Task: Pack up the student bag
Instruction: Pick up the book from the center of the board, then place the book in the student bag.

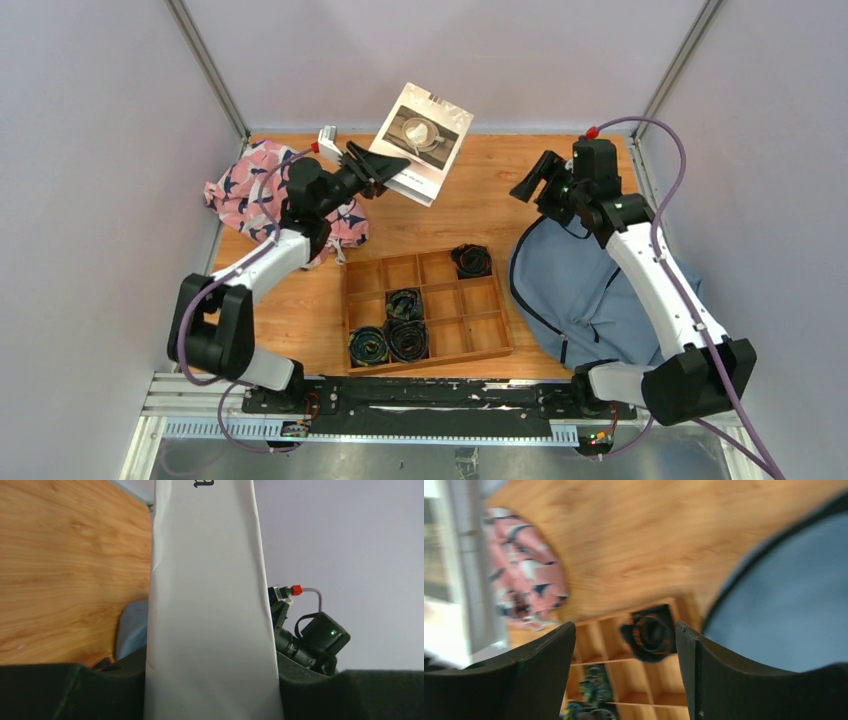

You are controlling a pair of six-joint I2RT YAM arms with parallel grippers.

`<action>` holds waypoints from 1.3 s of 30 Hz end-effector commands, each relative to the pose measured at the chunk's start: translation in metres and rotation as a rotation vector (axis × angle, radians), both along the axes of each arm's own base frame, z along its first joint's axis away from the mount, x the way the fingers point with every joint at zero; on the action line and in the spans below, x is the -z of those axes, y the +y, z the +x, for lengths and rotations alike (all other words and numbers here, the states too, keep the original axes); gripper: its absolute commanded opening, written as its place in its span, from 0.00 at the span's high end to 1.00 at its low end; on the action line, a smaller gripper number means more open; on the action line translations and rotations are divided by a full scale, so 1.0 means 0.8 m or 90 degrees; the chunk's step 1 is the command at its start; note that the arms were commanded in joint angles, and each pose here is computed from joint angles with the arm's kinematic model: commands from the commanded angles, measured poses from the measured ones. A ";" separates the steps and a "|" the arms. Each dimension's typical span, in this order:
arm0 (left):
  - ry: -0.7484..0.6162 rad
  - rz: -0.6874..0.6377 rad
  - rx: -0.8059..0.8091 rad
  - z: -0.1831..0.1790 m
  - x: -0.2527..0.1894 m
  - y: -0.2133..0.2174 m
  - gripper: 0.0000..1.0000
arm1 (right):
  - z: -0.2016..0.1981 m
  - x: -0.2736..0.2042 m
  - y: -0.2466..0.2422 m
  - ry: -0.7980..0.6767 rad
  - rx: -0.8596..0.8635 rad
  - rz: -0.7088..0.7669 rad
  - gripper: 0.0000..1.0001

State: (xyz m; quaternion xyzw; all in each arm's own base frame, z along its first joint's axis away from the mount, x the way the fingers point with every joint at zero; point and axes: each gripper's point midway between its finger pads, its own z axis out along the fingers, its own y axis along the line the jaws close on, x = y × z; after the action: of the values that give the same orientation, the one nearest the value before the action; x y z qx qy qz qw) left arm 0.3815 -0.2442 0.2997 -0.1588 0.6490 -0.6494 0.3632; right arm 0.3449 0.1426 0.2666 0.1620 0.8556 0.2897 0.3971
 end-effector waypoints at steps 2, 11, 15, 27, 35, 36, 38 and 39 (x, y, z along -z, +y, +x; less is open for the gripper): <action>-0.043 0.242 0.043 -0.025 0.019 0.017 0.90 | -0.052 0.108 -0.059 0.205 0.040 -0.254 0.23; -0.072 0.450 0.076 -0.049 0.011 0.045 0.89 | -0.037 0.167 -0.046 0.315 0.037 -0.291 0.36; -0.098 0.452 0.087 -0.064 0.002 0.046 0.88 | -0.045 0.171 -0.051 0.324 0.066 -0.283 0.74; -0.165 0.379 0.249 -0.108 -0.012 -0.035 0.97 | -0.081 0.062 -0.081 0.160 0.078 -0.283 1.00; -0.136 0.325 0.434 -0.146 0.035 -0.141 1.00 | -0.120 -0.024 -0.091 -0.029 0.003 -0.296 1.00; -0.115 0.316 0.453 -0.145 0.040 -0.147 1.00 | -0.126 -0.033 -0.095 -0.050 0.005 -0.299 1.00; -0.066 0.292 0.489 -0.145 0.050 -0.157 1.00 | -0.136 -0.045 -0.102 -0.083 0.011 -0.306 1.00; -0.045 0.281 0.498 -0.143 0.056 -0.162 1.00 | -0.141 -0.049 -0.105 -0.096 0.015 -0.306 1.00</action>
State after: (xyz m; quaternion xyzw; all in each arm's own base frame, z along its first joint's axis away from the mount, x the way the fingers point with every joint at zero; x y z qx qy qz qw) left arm 0.2657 -0.3585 0.2374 0.2030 0.7965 -0.5402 0.1806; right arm 0.2408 0.0640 0.2694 0.0883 0.8988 0.0788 0.4222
